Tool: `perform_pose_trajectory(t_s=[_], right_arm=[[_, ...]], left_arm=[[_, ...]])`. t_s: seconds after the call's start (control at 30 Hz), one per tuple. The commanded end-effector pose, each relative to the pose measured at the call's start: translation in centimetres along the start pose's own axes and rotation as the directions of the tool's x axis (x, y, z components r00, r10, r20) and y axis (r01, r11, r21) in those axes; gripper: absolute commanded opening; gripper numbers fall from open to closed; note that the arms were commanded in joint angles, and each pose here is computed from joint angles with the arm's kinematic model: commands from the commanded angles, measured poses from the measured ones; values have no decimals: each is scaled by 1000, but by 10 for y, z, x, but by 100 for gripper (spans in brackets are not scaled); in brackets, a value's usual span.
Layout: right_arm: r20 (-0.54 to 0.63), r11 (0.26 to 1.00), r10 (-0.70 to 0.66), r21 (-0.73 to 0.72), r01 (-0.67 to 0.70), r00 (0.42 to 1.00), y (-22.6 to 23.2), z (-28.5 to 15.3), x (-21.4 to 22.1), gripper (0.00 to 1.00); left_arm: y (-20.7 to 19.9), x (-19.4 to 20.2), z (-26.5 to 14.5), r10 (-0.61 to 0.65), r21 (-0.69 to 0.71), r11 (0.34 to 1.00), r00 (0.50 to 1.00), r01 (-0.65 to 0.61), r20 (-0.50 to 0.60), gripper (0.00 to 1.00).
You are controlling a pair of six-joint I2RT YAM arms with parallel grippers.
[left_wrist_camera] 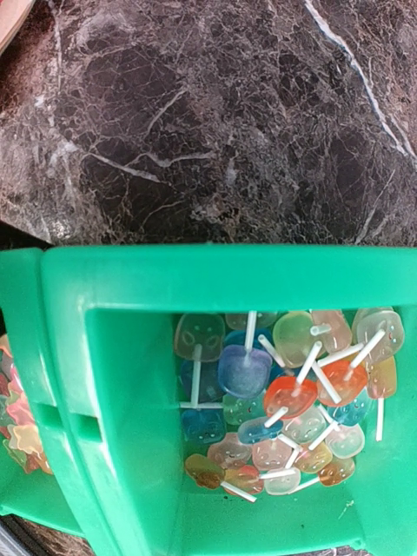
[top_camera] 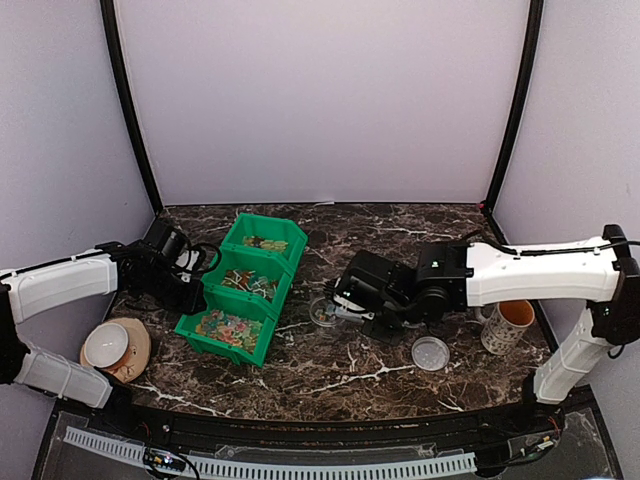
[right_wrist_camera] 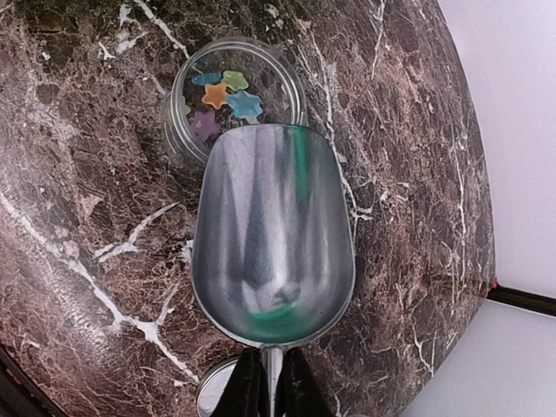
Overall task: Pack the candies
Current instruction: Place the fake candies in the packing box, then scoop the fake candies from the plate.
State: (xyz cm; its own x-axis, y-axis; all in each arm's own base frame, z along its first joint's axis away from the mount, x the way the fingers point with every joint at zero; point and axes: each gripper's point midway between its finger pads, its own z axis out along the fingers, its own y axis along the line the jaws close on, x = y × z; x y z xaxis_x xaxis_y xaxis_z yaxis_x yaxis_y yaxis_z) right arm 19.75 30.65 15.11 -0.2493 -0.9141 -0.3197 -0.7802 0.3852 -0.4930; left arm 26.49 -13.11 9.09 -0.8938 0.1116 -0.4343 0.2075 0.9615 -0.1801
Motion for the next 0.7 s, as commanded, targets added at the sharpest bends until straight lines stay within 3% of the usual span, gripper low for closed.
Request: perform_pose_trajectory(t_s=[0.0, 0.27, 0.67], right_arm=[[-15, 999, -13, 37, 14, 1000, -7, -3, -6, 0], [-26, 998, -41, 53, 42, 999, -10, -9, -13, 0], [159, 990, -117, 100, 102, 980, -7, -35, -80, 0]], left_arm=[[-20, -48, -26, -13, 95, 995, 977, -7, 211, 0], [-20, -48, -25, -17, 100, 995, 978, -4, 208, 0], [-21, -47, -21, -18, 104, 995, 981, -2, 191, 0]])
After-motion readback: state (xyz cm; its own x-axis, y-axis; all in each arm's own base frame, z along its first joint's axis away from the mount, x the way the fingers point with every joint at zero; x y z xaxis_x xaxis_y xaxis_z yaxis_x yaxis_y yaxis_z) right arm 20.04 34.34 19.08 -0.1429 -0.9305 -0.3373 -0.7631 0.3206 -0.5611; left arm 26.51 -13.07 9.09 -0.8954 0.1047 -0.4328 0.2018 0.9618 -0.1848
